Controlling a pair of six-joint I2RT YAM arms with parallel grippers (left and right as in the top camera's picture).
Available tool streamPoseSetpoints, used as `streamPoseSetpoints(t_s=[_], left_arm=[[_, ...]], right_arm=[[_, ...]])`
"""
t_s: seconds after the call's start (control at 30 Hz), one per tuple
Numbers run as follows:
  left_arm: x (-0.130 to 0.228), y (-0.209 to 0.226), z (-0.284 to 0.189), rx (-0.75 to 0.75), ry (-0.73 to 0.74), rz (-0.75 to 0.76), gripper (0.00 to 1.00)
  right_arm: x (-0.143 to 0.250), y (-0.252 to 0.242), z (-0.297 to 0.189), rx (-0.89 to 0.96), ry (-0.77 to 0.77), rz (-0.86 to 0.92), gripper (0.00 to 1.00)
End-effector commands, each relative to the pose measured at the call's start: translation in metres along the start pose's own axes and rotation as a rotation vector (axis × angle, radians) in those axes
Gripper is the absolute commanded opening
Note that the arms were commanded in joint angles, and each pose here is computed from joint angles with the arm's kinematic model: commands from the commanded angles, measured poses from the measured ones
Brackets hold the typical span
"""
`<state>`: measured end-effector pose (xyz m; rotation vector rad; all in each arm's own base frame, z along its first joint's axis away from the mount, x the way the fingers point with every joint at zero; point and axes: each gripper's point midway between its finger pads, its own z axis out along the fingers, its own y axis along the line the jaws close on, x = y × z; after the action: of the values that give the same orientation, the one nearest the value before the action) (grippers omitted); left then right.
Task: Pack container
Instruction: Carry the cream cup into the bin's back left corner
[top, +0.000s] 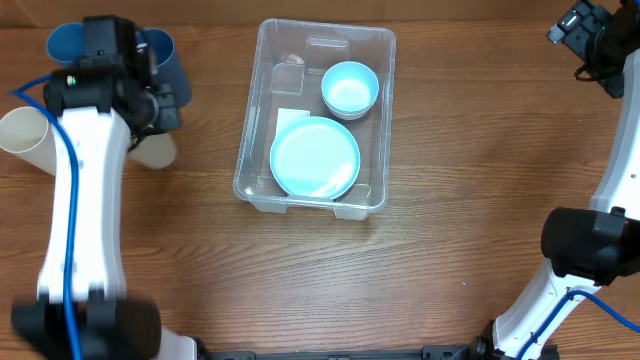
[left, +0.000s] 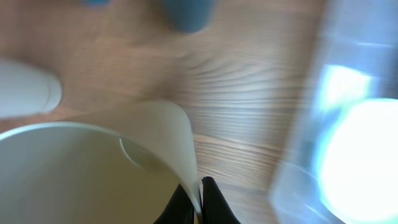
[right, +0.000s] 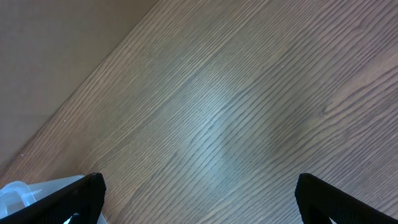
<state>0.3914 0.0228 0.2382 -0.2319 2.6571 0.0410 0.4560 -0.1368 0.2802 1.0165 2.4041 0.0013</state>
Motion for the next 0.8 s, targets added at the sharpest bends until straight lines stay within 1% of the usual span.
streamPoseSetpoints(t_s=[0.0,0.07,0.13,0.2,0.27,0.37,0.47,0.57,0.63,0.77], left_arm=[[-0.005,-0.051,-0.081,0.111,-0.208,0.155,0.04],[-0.01,-0.076,-0.115,0.14,-0.338,0.218,0.04],[-0.019,-0.099,-0.136,0.182,-0.441,0.29,0.04],[-0.029,-0.126,-0.146,0.225,-0.52,0.362,0.04],[-0.04,-0.151,-0.143,0.251,-0.571,0.426,0.04],[-0.065,-0.181,-0.116,0.259,-0.612,0.447,0.04],[-0.082,-0.206,-0.079,0.287,-0.612,0.455,0.04],[-0.084,-0.224,-0.042,0.314,-0.573,0.469,0.04],[-0.081,-0.23,-0.015,0.307,-0.528,0.473,0.04],[-0.074,-0.236,0.021,0.293,-0.463,0.487,0.04]], right_arm=[[-0.007,0.001,-0.016,-0.014,-0.044,0.007,1.0],[-0.007,0.001,-0.016,-0.014,-0.044,0.007,1.0],[-0.007,0.001,-0.016,-0.014,-0.044,0.007,1.0],[-0.007,0.001,-0.016,-0.014,-0.044,0.007,1.0],[-0.007,0.001,-0.016,-0.014,-0.044,0.007,1.0],[-0.007,0.001,-0.016,-0.014,-0.044,0.007,1.0],[-0.007,0.001,-0.016,-0.014,-0.044,0.007,1.0],[-0.007,0.001,-0.016,-0.014,-0.044,0.007,1.0],[-0.007,0.001,-0.016,-0.014,-0.044,0.007,1.0],[-0.007,0.001,-0.016,-0.014,-0.044,0.007,1.0]])
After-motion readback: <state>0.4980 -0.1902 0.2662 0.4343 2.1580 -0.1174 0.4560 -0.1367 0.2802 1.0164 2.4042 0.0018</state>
